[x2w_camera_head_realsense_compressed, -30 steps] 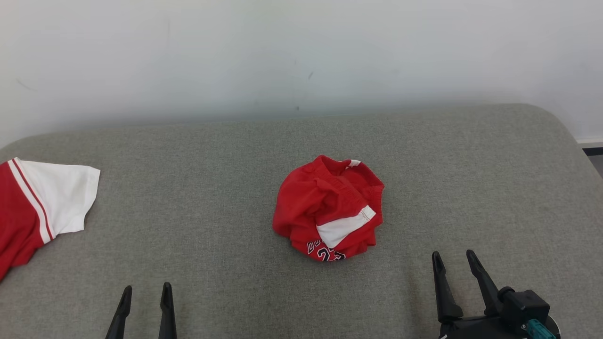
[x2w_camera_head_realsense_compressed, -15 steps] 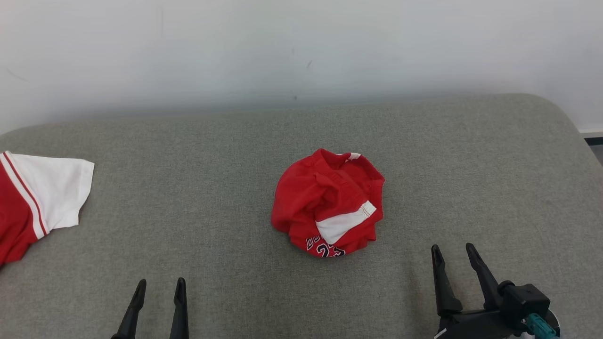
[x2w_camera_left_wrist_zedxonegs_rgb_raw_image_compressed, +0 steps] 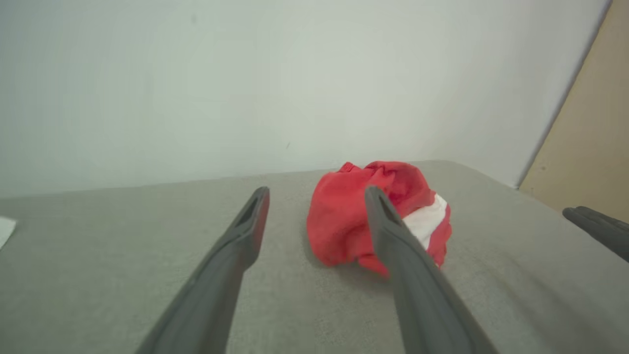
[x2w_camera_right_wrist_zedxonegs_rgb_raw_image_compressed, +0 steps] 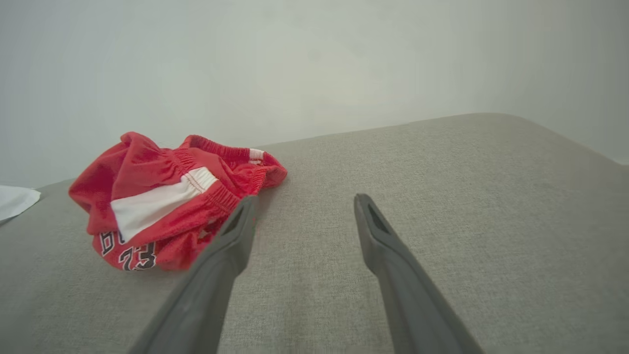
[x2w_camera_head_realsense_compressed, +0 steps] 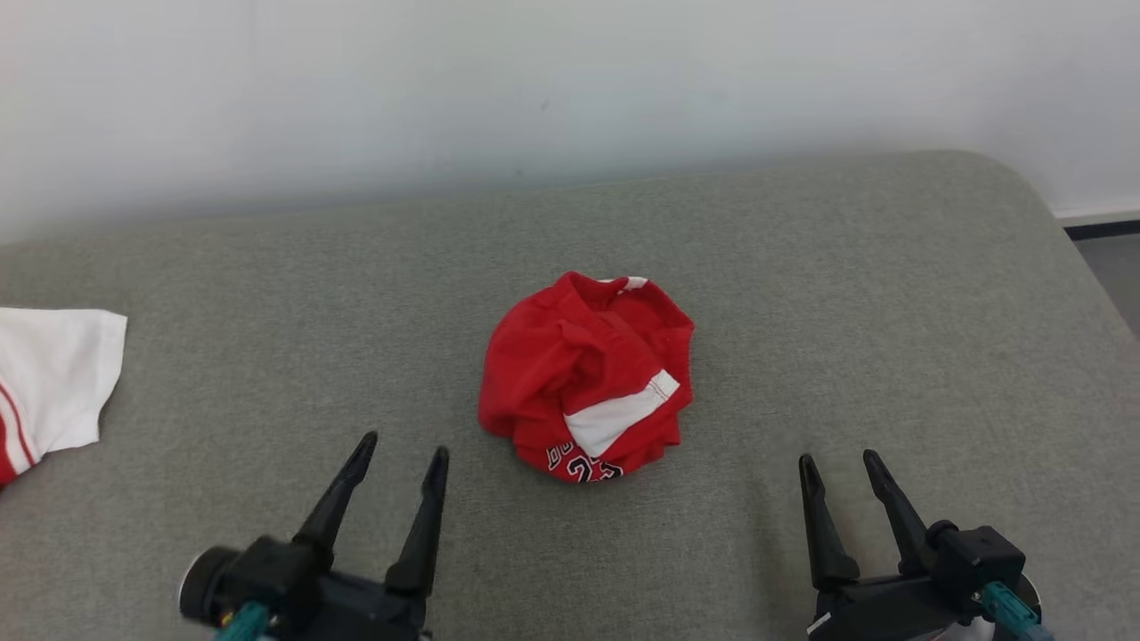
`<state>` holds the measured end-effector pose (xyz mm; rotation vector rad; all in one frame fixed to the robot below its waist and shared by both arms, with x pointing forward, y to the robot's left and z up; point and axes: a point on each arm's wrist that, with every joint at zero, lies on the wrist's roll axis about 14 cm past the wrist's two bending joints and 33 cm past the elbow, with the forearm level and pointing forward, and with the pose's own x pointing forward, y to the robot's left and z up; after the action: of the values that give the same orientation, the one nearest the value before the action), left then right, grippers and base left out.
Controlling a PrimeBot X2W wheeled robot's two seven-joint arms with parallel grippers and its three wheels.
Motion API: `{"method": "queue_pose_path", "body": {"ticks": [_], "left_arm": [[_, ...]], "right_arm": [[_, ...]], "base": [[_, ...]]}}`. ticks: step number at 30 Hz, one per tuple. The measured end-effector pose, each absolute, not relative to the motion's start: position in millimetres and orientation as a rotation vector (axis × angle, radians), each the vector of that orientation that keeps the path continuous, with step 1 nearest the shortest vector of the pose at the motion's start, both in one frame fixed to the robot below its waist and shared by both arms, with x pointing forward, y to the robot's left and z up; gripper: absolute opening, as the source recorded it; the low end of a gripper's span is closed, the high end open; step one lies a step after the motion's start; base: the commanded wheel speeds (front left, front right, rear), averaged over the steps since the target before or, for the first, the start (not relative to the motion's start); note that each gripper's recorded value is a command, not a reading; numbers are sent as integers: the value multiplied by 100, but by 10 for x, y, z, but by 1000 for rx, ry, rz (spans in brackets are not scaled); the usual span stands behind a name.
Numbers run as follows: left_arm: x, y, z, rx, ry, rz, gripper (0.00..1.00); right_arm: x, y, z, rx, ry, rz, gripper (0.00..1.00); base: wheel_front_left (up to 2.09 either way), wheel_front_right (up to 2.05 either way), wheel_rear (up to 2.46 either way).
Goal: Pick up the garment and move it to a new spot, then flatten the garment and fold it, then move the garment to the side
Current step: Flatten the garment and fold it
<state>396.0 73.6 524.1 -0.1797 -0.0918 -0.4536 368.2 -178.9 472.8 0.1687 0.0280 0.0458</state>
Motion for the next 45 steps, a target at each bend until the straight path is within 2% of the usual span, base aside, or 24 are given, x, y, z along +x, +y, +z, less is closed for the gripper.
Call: {"method": "queue_pose_path", "body": {"ticks": [10, 14, 21, 28, 29, 30, 32, 36, 39, 45], "left_arm": [[4172, -555, 5293, 54, 35, -922, 100], [4181, -924, 5197, 133, 82, -1041, 100], [4385, -1189, 4862, 264, 190, -1092, 100], [4608, -1105, 4494, 341, 309, -1008, 100], [4639, -1084, 4479, 348, 317, -991, 85], [4665, -1060, 4467, 356, 325, -978, 49], [4662, -1002, 4392, 378, 361, -964, 2], [4620, -933, 4321, 410, 397, -959, 0], [4620, -998, 4472, 358, 345, -960, 0], [4725, -1410, 5635, 107, -22, -983, 0]], "right_arm": [[3495, -2209, 4706, 182, 29, -90, 100], [3390, -2362, 4659, 187, 41, -145, 100], [3279, -2568, 4619, 187, 55, -218, 100], [3212, -2668, 4587, 180, 68, -256, 100], [3214, -2669, 4585, 180, 68, -256, 100], [3222, -2659, 4585, 180, 68, -252, 100], [3242, -2625, 4585, 177, 69, -240, 100], [3274, -2575, 4598, 179, 64, -222, 100], [3293, -2543, 4613, 179, 59, -209, 100], [3331, -2461, 4642, 177, 48, -180, 100]], "base": [[0, 0, 0], [0, 0, 0], [0, 0, 0], [0, 0, 0], [0, 0, 0], [0, 0, 0], [0, 0, 0], [0, 0, 0], [0, 0, 0], [0, 0, 0]]}}
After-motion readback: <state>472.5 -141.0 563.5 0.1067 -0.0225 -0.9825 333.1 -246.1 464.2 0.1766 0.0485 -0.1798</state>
